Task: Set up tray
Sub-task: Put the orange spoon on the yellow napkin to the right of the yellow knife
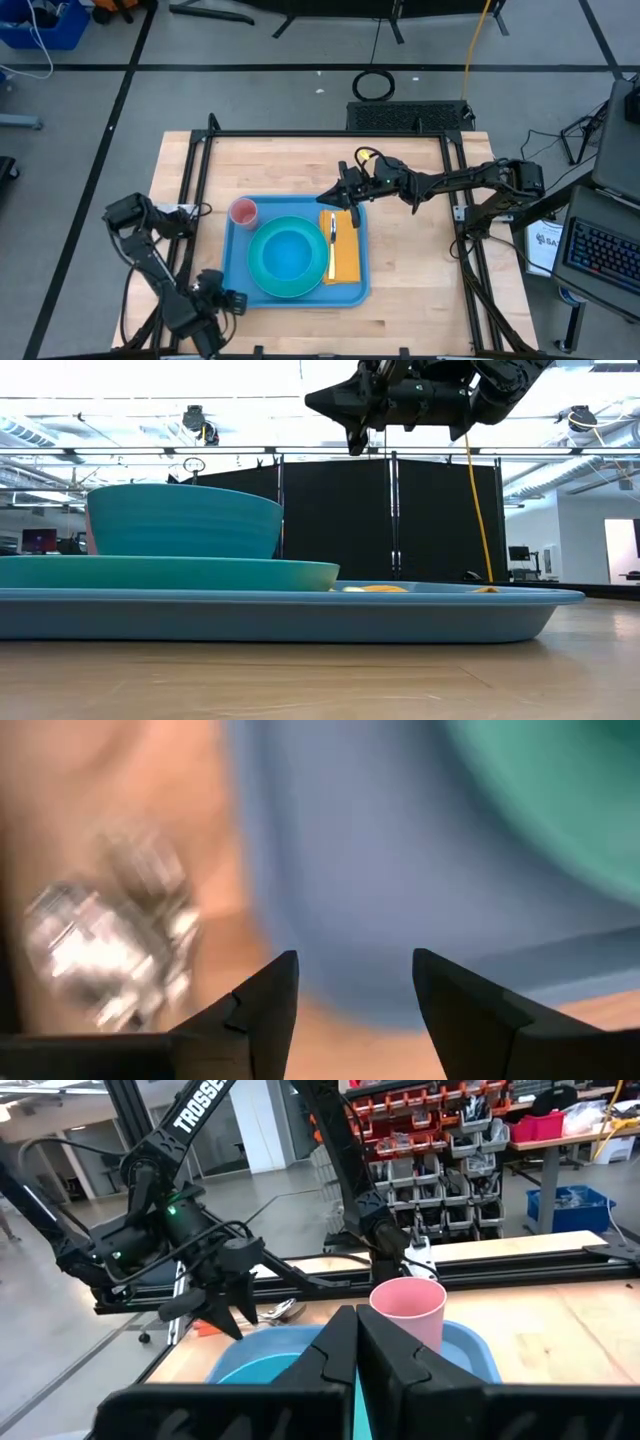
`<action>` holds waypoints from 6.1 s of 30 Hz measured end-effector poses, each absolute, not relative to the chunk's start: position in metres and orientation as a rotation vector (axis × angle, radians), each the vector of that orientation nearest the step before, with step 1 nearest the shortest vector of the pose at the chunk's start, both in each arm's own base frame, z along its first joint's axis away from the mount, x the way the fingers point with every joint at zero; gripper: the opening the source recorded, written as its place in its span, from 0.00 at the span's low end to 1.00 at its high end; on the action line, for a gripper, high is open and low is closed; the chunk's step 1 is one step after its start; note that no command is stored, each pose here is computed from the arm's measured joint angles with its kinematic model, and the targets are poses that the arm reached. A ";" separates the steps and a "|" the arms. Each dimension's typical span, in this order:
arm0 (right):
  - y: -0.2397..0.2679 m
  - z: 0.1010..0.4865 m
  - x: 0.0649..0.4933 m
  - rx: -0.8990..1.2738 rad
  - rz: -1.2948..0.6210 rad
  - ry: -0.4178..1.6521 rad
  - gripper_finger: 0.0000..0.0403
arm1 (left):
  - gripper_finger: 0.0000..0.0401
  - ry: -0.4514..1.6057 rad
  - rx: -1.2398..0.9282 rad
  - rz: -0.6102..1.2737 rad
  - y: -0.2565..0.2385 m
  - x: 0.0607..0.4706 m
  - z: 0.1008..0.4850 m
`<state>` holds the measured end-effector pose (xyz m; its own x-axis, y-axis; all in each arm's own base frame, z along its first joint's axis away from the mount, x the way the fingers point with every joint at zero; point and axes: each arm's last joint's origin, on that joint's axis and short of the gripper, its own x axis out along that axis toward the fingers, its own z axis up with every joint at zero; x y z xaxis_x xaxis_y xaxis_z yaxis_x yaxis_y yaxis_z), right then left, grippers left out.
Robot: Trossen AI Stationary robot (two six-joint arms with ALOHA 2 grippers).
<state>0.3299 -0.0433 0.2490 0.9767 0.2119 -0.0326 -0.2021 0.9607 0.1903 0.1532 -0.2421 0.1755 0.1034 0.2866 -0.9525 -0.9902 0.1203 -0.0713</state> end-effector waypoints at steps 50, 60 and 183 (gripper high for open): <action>-0.043 0.259 0.330 0.130 0.240 -0.049 0.00 | 0.50 1.370 -0.940 1.331 -0.275 0.130 0.153; -0.035 0.259 0.331 0.128 0.265 -0.047 0.00 | 0.32 1.381 -0.930 1.362 -0.274 0.129 0.153; -0.003 0.256 0.333 0.135 0.354 -0.013 0.00 | 0.02 1.358 -0.925 1.291 -0.288 0.126 0.131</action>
